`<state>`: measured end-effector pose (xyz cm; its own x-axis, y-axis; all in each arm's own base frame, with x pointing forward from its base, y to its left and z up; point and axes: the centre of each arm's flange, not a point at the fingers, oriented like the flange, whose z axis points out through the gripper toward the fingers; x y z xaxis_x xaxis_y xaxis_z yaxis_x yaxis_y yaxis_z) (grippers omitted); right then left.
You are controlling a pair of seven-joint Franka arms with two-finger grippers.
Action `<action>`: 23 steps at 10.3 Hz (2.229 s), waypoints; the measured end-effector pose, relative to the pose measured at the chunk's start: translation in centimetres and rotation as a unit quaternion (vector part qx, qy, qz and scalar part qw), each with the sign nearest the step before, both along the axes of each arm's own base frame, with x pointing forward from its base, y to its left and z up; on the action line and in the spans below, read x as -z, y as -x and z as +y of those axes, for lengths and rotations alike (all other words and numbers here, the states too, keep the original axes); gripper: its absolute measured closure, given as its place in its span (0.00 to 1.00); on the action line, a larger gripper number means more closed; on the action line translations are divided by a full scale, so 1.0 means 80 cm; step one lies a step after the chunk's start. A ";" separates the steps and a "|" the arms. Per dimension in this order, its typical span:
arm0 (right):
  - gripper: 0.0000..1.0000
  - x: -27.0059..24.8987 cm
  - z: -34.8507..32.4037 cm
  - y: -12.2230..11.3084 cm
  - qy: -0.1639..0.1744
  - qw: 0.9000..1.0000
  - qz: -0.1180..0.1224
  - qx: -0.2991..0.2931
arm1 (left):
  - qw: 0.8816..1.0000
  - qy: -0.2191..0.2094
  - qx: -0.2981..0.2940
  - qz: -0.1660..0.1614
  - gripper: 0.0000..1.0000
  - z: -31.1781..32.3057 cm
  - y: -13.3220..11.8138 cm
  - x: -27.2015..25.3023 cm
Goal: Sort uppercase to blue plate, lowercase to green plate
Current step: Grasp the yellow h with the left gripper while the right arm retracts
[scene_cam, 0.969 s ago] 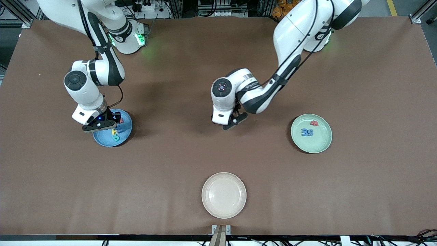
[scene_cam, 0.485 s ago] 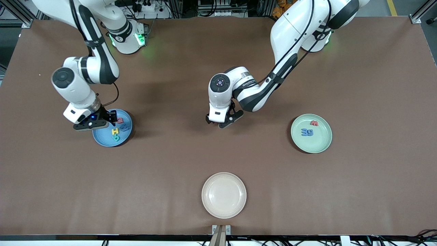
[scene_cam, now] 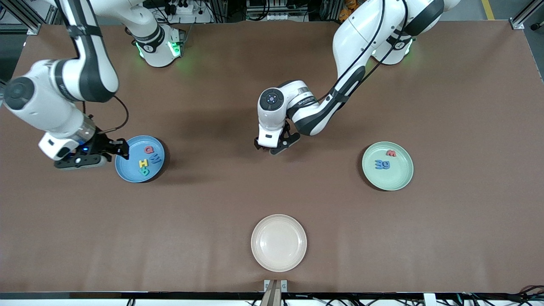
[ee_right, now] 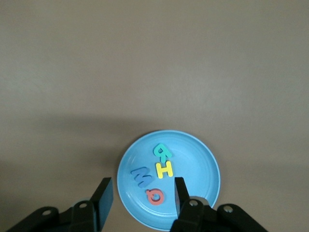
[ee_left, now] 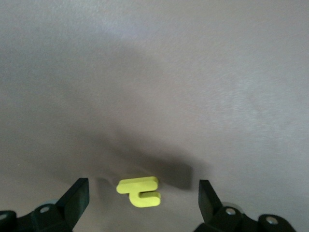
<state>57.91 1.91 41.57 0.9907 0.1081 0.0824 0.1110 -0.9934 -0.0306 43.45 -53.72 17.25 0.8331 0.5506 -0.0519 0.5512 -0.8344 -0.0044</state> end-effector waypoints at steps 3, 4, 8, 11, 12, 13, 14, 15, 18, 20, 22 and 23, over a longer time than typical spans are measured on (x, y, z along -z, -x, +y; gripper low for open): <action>0.41 -0.068 -0.010 -0.019 -0.005 1.000 -0.001 0.004 | 1.000 0.000 -0.009 0.001 0.00 0.002 0.002 0.004; 0.41 -0.083 -0.012 -0.022 -0.008 1.000 -0.001 0.003 | 1.000 0.001 -0.016 0.000 0.00 0.002 0.002 0.004; 0.41 -0.146 -0.019 -0.033 -0.019 1.000 -0.008 0.001 | 0.999 0.003 -0.052 -0.001 0.00 0.001 0.003 0.005; 0.40 -0.194 -0.023 -0.034 -0.022 1.000 -0.016 0.001 | 0.998 -0.008 -0.058 -0.016 0.00 0.005 0.012 0.014; 0.40 -0.208 -0.024 -0.033 -0.022 1.000 -0.016 0.000 | 0.998 -0.008 -0.058 -0.017 0.00 0.005 0.012 0.014; 0.40 -0.221 -0.022 -0.032 -0.023 1.000 -0.016 -0.002 | 0.998 -0.007 -0.059 -0.018 0.00 0.005 0.012 0.013; 0.40 -0.233 -0.020 -0.030 -0.023 1.000 -0.015 -0.005 | 0.998 -0.005 -0.059 -0.019 0.00 0.004 0.012 0.011; 0.40 -0.244 -0.019 -0.028 -0.023 1.000 -0.014 -0.006 | 0.998 -0.003 -0.059 -0.021 0.00 0.003 0.011 0.008; 0.40 -0.262 -0.018 -0.023 -0.024 1.000 -0.009 -0.009 | 0.998 -0.001 -0.061 -0.023 0.00 0.001 0.011 0.003; 0.39 -0.275 -0.018 -0.017 -0.026 1.000 -0.001 -0.012 | 0.998 -0.001 -0.062 -0.023 0.00 0.001 0.011 0.003; 0.37 -0.296 -0.013 -0.009 -0.028 0.999 0.007 -0.019 | 0.998 -0.001 -0.061 -0.023 0.00 0.000 0.013 0.003; 0.36 -0.308 -0.011 -0.005 -0.029 0.999 0.008 -0.021 | 0.998 -0.001 -0.060 -0.022 0.00 0.000 0.014 0.004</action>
<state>58.28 1.03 66.22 0.9864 0.1461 0.0748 0.1526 -0.9842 -0.0894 42.31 -53.75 16.95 0.7625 0.6469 -0.0147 0.6470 -0.7622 0.0203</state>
